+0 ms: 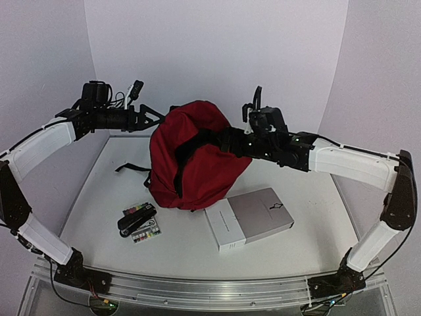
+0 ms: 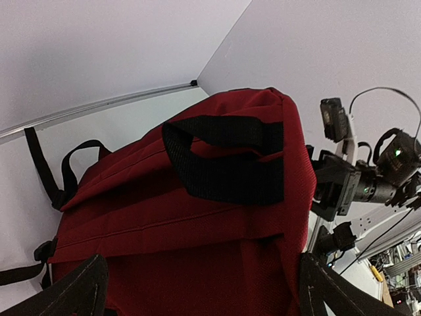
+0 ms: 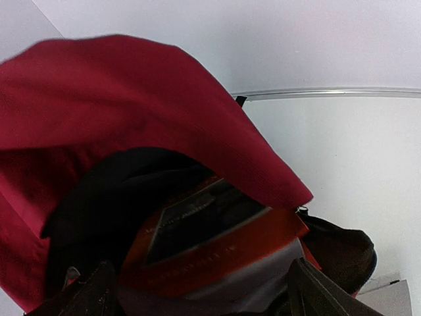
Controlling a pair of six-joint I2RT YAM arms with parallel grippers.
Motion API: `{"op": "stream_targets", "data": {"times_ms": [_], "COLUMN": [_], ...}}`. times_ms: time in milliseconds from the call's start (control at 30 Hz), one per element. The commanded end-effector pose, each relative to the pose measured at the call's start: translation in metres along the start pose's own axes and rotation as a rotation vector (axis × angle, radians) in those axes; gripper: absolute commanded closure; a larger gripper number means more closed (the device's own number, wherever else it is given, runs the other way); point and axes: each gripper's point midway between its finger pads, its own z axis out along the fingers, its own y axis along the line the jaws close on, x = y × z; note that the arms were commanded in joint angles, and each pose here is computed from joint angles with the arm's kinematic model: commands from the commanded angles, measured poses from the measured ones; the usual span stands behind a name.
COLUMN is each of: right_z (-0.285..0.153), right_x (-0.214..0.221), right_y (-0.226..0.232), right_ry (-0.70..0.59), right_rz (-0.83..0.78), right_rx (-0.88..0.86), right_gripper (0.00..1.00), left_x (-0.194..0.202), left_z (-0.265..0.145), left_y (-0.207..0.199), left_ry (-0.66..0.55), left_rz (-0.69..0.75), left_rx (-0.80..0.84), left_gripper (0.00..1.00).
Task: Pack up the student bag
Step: Adjust the student bag at the center of the board, then pick up the book from the center of the board.
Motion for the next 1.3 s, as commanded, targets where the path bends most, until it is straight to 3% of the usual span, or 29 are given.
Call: {"op": "stream_targets", "data": {"times_ms": [0, 433, 600, 733, 967, 1133, 1267], "right_z": [-0.022, -0.05, -0.055, -0.053, -0.044, -0.042, -0.043], "right_x": [-0.019, -0.022, -0.019, 0.005, 0.073, 0.11, 0.137], "right_y": [0.009, -0.016, -0.073, -0.129, -0.219, -0.238, -0.24], "right_ry": [-0.049, -0.064, -0.018, 0.055, 0.208, 0.286, 0.352], "right_rz": [0.016, -0.065, -0.013, 0.066, 0.241, 0.304, 0.336], "right_rx": [-0.049, 0.037, 0.099, 0.156, 0.252, 0.263, 0.249], "right_gripper": [0.11, 0.02, 0.02, 0.02, 0.03, 0.11, 0.18], "left_x": [0.018, 0.066, 0.075, 0.079, 0.091, 0.135, 0.18], "left_z": [0.015, 0.072, 0.078, 0.075, 0.034, -0.002, -0.009], "left_y": [0.0, -0.042, -0.034, -0.024, -0.005, 0.008, 0.012], "left_ry": [0.05, 0.209, 0.224, 0.201, 0.053, -0.047, -0.044], "left_rz": [0.09, 0.202, 0.173, 0.123, -0.131, -0.395, -0.569], "left_rx": [-0.12, -0.054, -0.087, -0.142, -0.306, -0.362, -0.357], "left_gripper": [0.0, 0.01, 0.15, 0.14, 0.04, 0.04, 0.05]}}
